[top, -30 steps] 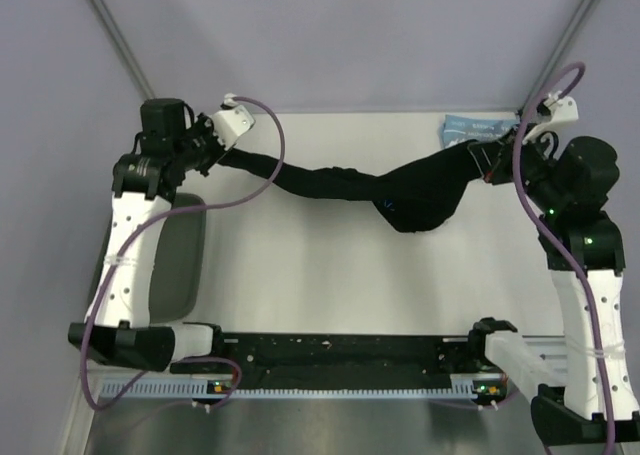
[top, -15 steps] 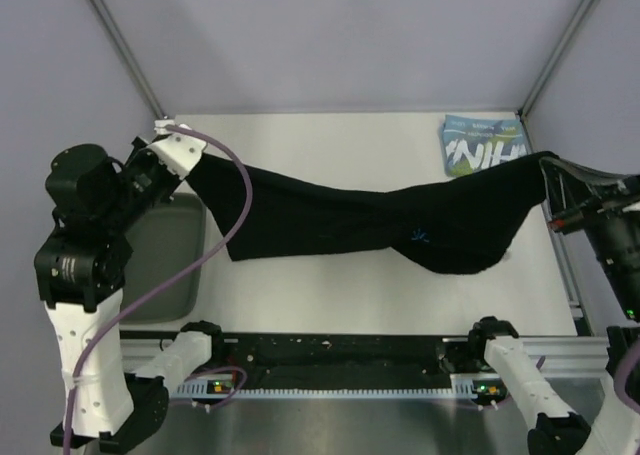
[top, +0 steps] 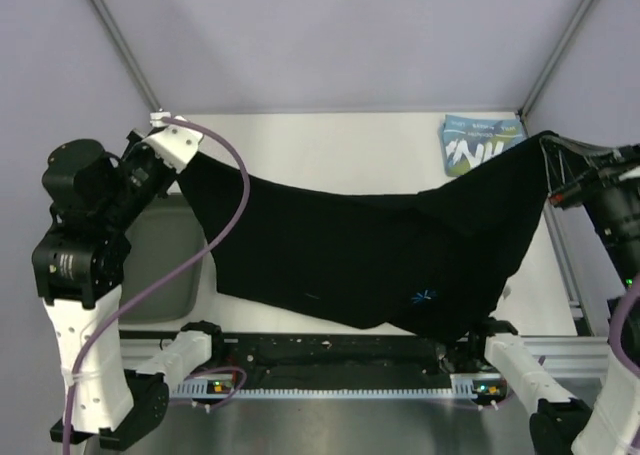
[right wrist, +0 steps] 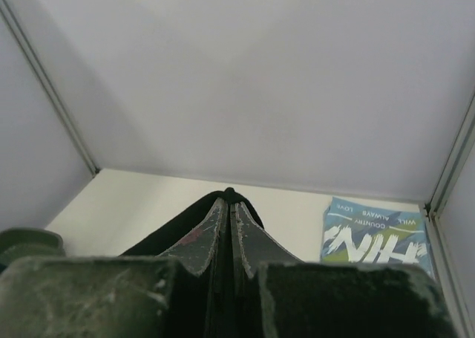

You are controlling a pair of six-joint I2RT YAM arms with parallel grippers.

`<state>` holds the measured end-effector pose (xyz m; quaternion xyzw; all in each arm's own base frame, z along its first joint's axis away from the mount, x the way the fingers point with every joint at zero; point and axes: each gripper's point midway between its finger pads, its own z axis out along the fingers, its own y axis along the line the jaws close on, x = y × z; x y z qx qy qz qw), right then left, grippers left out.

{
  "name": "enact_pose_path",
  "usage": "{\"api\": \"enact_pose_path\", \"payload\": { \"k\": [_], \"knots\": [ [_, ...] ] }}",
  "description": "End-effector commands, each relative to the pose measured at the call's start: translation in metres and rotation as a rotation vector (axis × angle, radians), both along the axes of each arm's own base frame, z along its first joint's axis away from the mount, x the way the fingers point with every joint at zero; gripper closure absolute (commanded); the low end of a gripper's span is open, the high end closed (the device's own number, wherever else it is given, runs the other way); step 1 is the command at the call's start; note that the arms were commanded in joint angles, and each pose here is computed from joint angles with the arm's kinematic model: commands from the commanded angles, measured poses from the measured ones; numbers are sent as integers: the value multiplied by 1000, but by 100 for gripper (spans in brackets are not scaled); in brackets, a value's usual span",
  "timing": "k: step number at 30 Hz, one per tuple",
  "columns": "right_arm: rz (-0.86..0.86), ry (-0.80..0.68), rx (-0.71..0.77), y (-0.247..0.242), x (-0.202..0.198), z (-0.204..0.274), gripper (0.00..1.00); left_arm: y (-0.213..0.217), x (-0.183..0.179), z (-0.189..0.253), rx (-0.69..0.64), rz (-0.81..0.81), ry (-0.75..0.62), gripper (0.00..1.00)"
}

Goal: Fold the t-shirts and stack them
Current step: Flatten out the tshirt

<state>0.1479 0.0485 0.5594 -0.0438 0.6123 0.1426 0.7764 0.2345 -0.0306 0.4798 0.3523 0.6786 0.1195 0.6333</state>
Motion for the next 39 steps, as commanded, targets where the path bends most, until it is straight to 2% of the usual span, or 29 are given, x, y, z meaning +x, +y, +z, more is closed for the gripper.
{"api": "enact_pose_path", "payload": {
  "k": [1, 8, 12, 16, 19, 20, 23, 27, 28, 32, 35, 39],
  "knots": [
    [-3, 13, -14, 1, 47, 4, 100, 7, 38, 15, -25, 69, -42, 100],
    [88, 42, -24, 20, 125, 0, 100, 14, 115, 7, -17, 151, -21, 100],
    [228, -40, -74, 45, 170, 9, 100, 18, 153, 22, -14, 188, -75, 100],
    [247, -92, -68, 50, 222, 29, 100, 34, 199, 32, -4, 295, -136, 100],
    [270, -181, -136, 56, 260, 39, 100, 46, 239, 46, -40, 369, -213, 100],
    [260, -263, -158, 54, 272, 50, 100, 52, 247, 57, -64, 400, -249, 100],
    [194, -319, -89, 23, 307, 74, 100, 64, 271, 83, -116, 456, -347, 100],
    [208, -408, 73, -18, 326, 114, 100, 76, 280, 126, -125, 523, -537, 100],
    [198, -458, 89, -26, 317, 131, 100, 79, 277, 137, -127, 538, -579, 100],
    [124, -523, 94, -52, 305, 146, 100, 88, 267, 166, -72, 589, -714, 100],
    [102, -481, 17, -52, 300, 134, 100, 87, 266, 168, -24, 583, -724, 100],
    [134, -333, -92, -41, 304, 91, 100, 77, 279, 137, 25, 521, -603, 100]
  ]
}}
